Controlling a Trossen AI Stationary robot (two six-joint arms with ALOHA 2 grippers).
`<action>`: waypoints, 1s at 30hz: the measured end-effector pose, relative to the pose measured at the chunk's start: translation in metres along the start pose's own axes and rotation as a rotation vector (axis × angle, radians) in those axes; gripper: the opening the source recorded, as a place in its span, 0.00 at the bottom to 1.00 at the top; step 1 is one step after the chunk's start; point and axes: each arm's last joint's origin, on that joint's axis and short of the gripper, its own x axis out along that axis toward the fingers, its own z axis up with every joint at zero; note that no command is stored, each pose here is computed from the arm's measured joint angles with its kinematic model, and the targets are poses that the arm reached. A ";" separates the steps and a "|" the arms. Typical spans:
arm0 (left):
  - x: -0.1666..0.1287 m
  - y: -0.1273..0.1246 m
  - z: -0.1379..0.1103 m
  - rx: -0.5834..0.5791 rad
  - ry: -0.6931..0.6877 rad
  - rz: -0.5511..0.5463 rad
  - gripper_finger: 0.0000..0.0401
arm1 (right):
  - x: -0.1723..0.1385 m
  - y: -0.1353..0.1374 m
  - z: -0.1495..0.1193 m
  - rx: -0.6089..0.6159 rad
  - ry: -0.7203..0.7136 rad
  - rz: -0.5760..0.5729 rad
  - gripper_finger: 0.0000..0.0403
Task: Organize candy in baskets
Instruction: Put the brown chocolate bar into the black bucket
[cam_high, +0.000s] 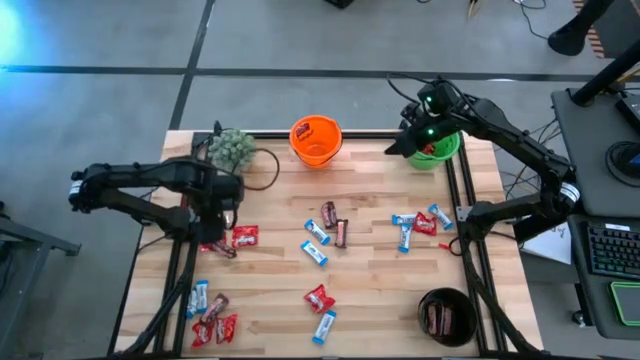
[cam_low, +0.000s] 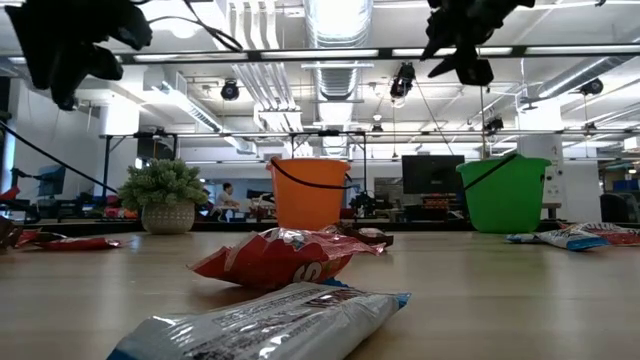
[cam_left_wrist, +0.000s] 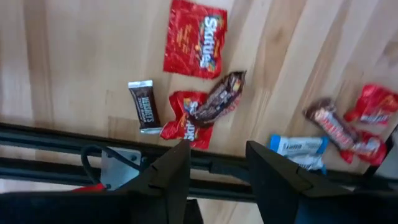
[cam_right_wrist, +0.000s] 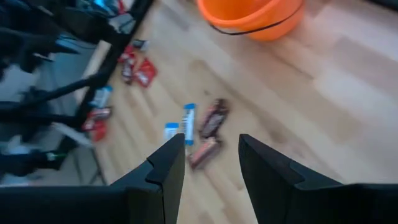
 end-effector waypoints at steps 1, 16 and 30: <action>0.002 -0.001 -0.001 0.014 0.008 0.001 0.34 | 0.000 0.001 0.000 0.017 0.001 0.015 0.35; 0.026 -0.003 0.000 0.251 0.043 -0.023 0.34 | 0.005 0.029 -0.007 0.132 0.025 0.144 0.35; 0.053 0.000 -0.002 0.250 0.105 -0.059 0.34 | -0.022 0.074 -0.026 0.062 -0.199 0.204 0.35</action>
